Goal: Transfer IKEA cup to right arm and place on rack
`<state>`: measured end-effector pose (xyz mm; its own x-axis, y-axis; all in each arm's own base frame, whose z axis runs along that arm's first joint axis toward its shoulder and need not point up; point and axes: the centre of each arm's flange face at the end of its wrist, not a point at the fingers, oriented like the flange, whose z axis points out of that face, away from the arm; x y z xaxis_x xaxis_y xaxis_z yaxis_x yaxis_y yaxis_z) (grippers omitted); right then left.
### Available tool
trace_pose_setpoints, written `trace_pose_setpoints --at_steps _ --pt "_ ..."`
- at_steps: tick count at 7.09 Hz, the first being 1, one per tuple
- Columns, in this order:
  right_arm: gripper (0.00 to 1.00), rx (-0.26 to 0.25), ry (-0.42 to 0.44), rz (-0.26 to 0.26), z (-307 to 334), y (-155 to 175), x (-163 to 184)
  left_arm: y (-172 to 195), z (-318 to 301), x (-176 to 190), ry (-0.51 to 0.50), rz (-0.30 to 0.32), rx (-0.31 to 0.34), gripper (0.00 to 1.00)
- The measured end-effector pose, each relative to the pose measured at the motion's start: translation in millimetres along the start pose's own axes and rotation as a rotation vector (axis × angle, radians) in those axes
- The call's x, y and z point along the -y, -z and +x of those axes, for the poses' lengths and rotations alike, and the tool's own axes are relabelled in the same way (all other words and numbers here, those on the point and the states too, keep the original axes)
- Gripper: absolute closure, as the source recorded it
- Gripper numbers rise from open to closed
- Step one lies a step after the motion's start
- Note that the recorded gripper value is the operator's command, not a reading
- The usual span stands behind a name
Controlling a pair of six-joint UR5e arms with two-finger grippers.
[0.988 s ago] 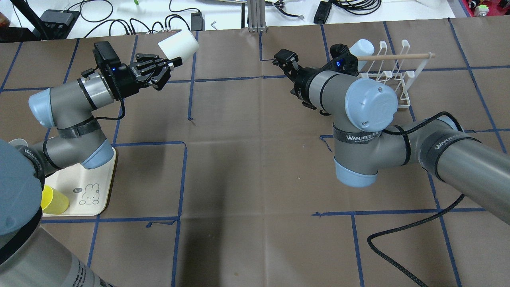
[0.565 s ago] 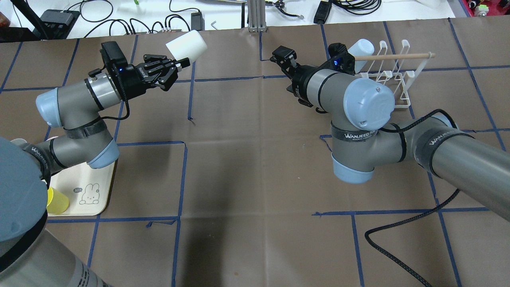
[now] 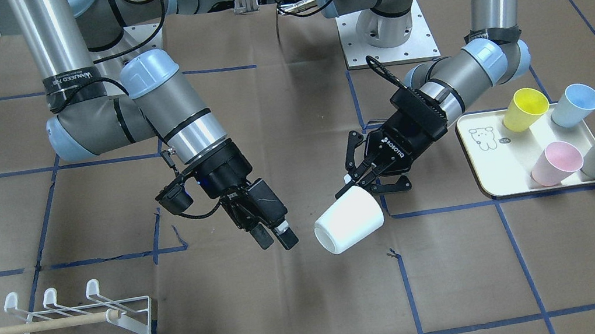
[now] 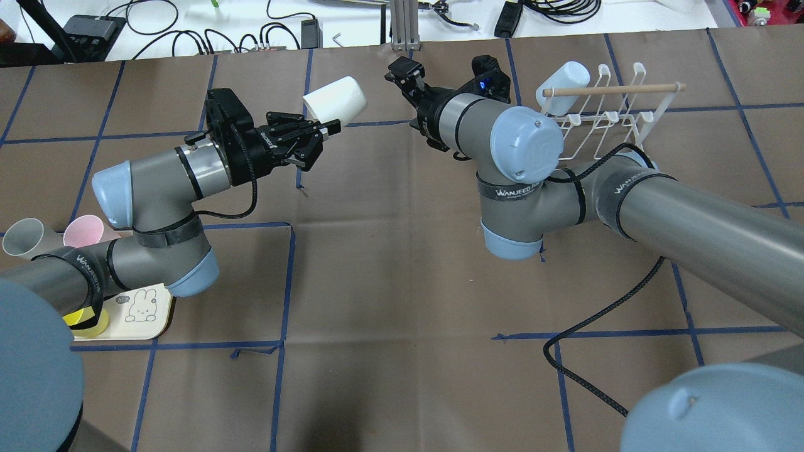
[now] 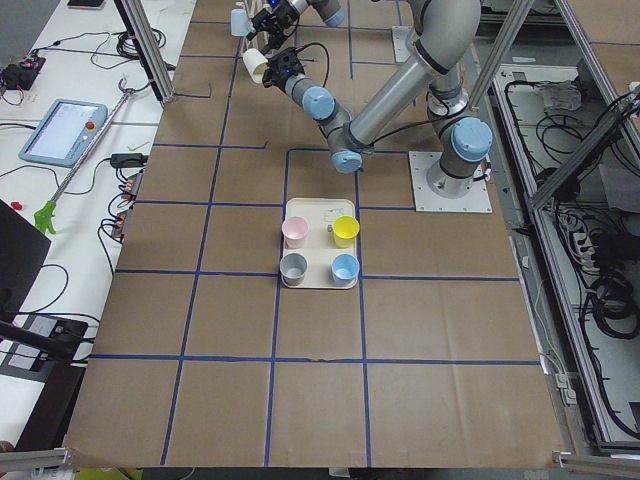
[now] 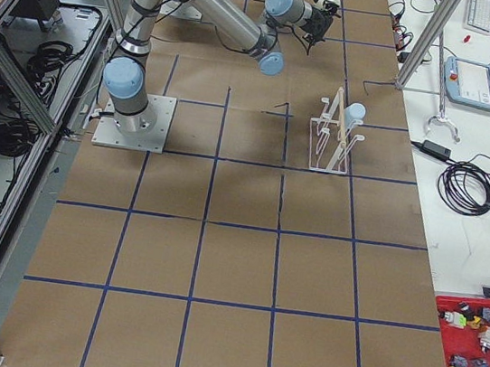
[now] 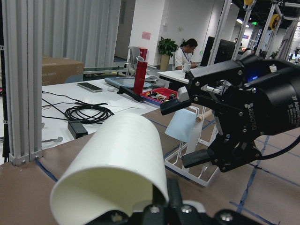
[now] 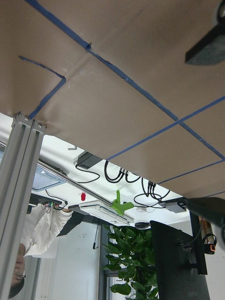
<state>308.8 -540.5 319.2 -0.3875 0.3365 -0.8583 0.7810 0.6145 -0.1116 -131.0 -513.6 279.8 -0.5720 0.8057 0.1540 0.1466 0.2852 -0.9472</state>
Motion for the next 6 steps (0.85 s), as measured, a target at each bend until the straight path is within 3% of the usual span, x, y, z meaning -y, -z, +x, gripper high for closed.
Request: trace_pose_setpoints --at_steps 2,6 --pt "0.00 0.024 0.015 -0.017 -13 2 -14 -7 5 1 -0.009 -0.017 0.012 0.96" --pt "0.00 0.014 -0.045 -0.027 -10 -4 -21 -10 5 -1 -0.007 -0.022 0.015 0.96"
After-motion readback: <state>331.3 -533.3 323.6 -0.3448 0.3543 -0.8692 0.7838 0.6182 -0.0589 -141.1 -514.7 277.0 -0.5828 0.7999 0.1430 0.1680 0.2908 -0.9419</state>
